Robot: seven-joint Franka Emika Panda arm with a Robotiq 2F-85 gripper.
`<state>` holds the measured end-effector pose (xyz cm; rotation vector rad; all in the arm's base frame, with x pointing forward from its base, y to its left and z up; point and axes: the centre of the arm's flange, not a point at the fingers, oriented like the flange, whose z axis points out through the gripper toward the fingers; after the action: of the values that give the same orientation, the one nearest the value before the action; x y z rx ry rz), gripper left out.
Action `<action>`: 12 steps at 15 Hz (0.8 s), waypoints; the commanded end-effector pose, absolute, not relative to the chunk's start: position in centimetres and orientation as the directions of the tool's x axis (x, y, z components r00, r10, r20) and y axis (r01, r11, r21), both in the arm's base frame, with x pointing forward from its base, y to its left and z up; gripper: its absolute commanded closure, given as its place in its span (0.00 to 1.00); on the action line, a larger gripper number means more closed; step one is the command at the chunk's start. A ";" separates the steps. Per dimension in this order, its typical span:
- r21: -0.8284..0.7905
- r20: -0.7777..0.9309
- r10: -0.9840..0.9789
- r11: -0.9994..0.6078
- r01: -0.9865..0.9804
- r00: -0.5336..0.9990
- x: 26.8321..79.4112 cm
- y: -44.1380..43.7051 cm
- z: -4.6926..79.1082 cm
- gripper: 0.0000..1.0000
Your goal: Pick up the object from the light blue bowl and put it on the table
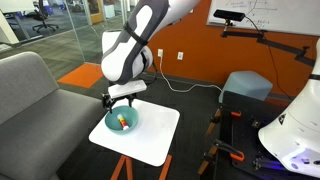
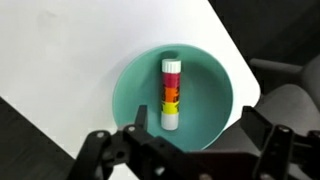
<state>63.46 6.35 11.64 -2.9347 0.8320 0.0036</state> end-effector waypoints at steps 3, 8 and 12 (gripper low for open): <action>-0.023 -0.064 -0.574 -0.817 -0.576 0.816 65.9 6.3 8.3 0.00; -0.008 -0.119 -0.557 -0.827 -0.562 0.822 66.4 5.7 5.7 0.00; 0.013 -0.153 -0.549 -0.833 -0.553 0.822 66.9 5.3 3.7 0.00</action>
<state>65.42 5.46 4.69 -2.9729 0.9011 0.1641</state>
